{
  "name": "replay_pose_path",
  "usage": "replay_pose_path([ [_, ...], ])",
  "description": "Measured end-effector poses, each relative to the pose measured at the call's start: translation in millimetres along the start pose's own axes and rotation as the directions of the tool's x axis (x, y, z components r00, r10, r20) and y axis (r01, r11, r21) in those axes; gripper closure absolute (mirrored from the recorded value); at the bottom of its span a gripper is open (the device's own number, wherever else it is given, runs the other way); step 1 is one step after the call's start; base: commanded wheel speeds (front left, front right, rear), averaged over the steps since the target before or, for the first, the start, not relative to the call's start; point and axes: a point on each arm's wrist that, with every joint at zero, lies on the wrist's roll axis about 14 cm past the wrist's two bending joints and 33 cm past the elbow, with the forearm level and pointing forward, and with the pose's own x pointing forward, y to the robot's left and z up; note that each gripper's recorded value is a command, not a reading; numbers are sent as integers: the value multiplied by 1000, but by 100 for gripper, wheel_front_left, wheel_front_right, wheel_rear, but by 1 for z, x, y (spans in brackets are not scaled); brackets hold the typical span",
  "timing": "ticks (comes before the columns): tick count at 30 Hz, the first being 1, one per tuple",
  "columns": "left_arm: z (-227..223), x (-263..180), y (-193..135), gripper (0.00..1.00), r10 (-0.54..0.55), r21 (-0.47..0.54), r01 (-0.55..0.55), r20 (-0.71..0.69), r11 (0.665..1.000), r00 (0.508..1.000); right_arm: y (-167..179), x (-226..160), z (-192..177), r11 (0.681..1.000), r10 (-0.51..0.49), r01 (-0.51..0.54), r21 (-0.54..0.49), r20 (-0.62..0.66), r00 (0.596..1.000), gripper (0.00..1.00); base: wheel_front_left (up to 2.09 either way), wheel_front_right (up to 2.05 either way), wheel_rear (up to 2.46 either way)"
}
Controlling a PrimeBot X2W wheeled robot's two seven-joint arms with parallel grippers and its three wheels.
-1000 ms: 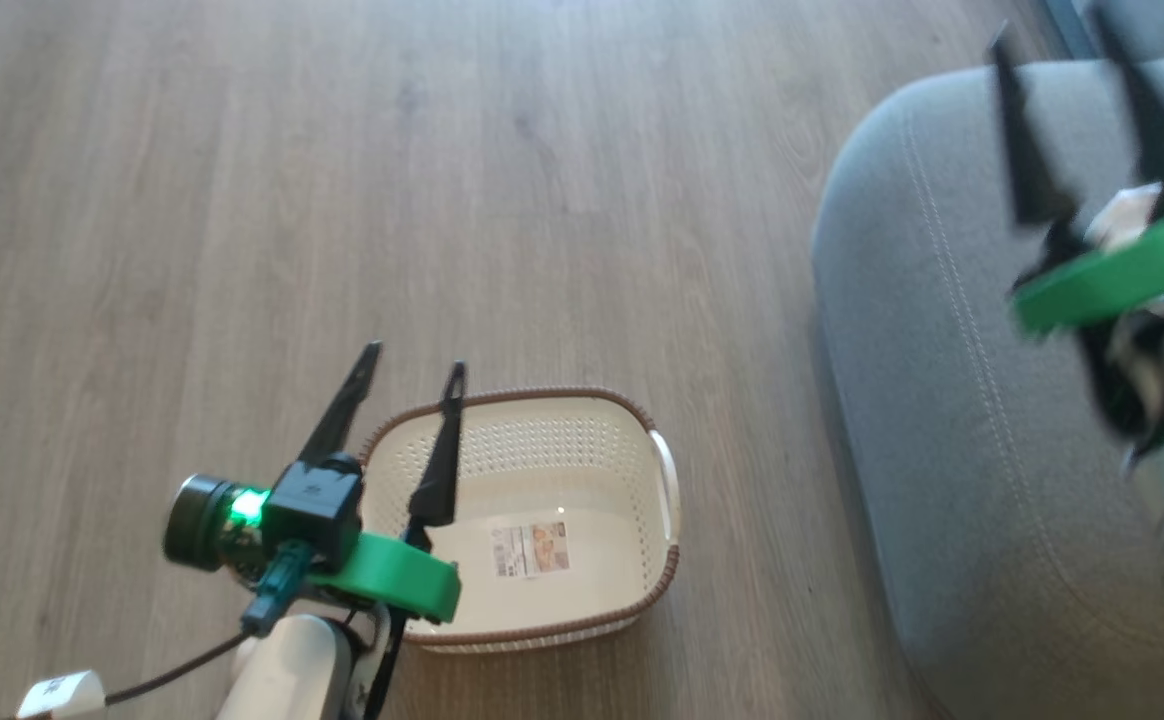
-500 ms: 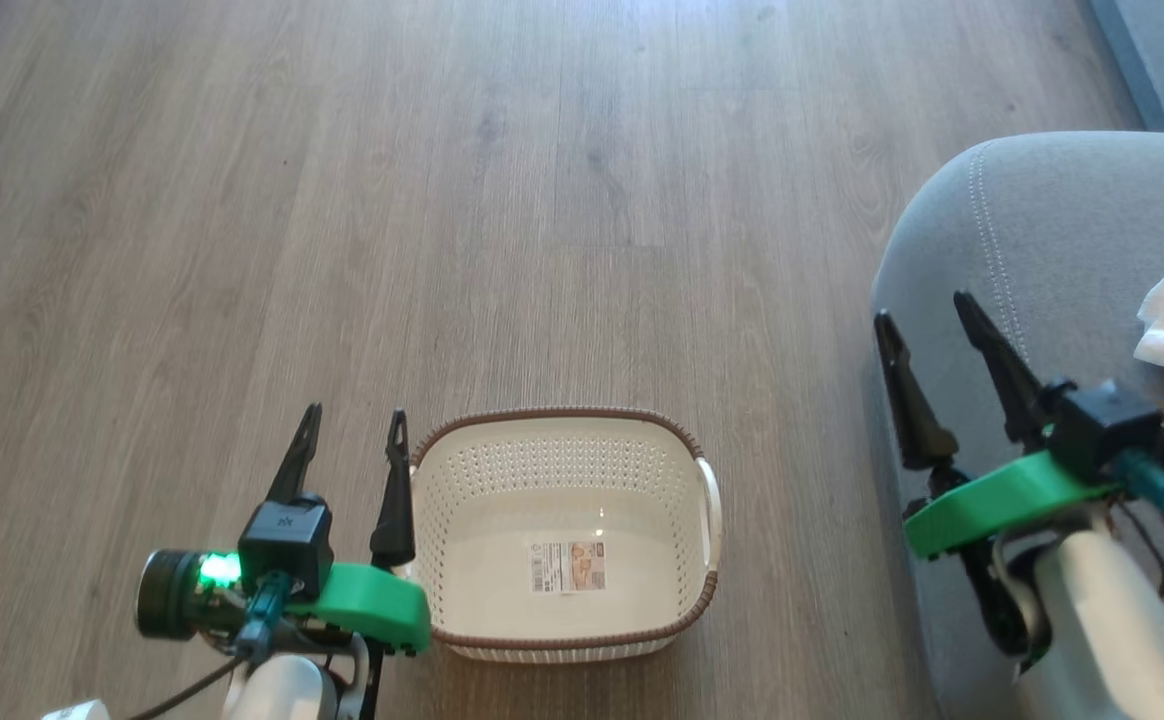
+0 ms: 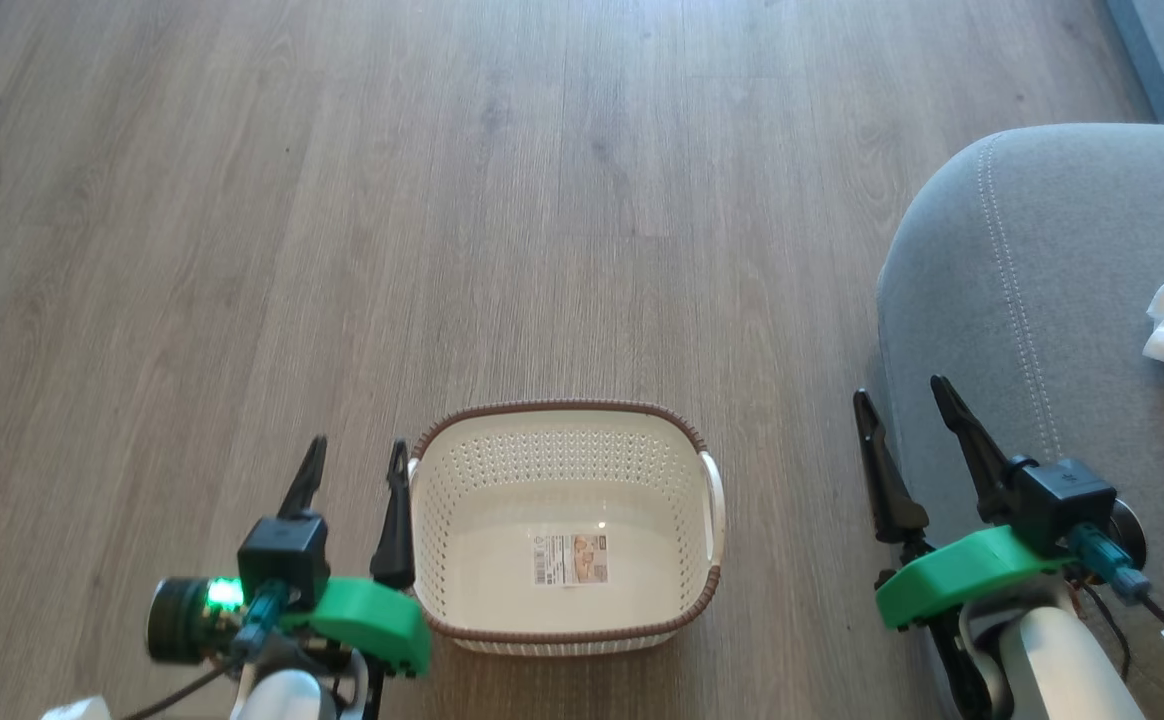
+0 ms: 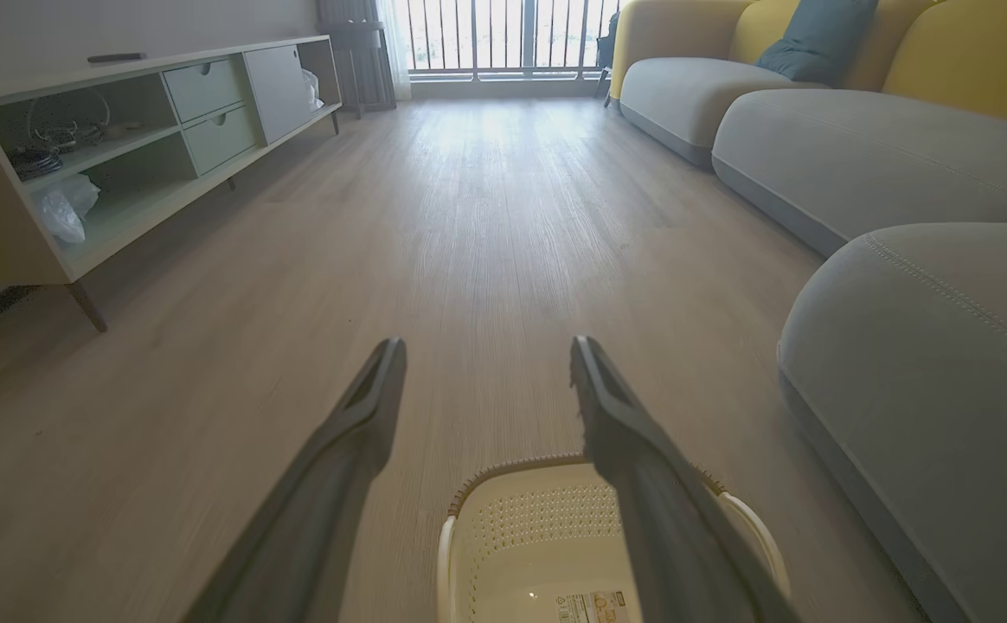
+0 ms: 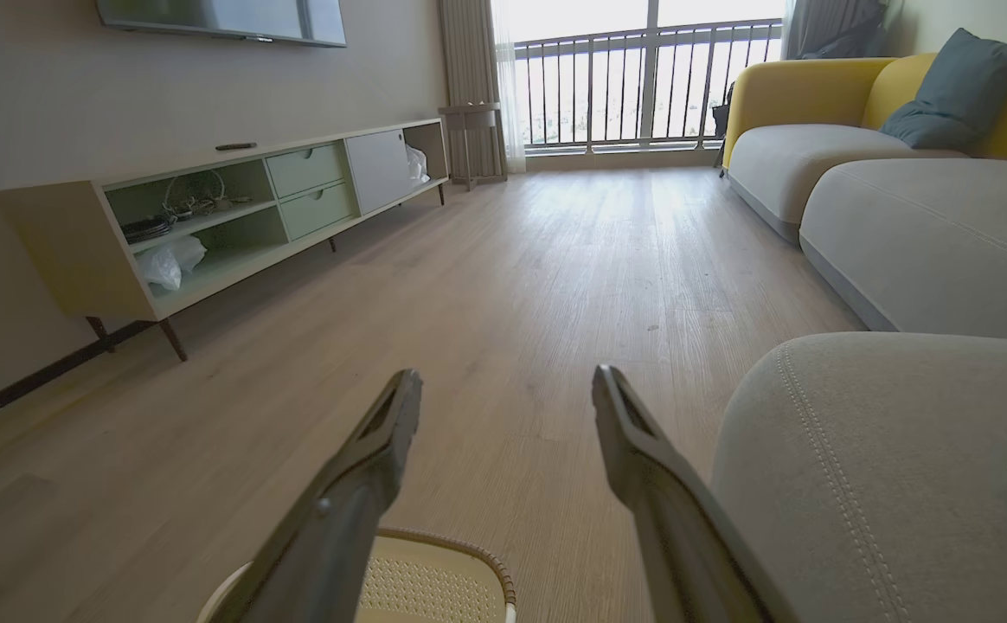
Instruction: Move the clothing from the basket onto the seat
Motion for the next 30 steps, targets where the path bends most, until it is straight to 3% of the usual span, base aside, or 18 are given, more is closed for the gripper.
replay_pose_path([
  [4, -14, -7, 2, 0, -2, -21, 1, -46, 1000, 999, 1, -1, -1, 1000, 5, -5, -19, -4, 1000, 0, 0, 0, 0],
  [30, 0, -1, 1, 0, -42, -80, 41, 1, 996, 999, 0, -3, -11, 1000, -1, 0, -28, -34, 999, 0, 0, 0, 0],
])
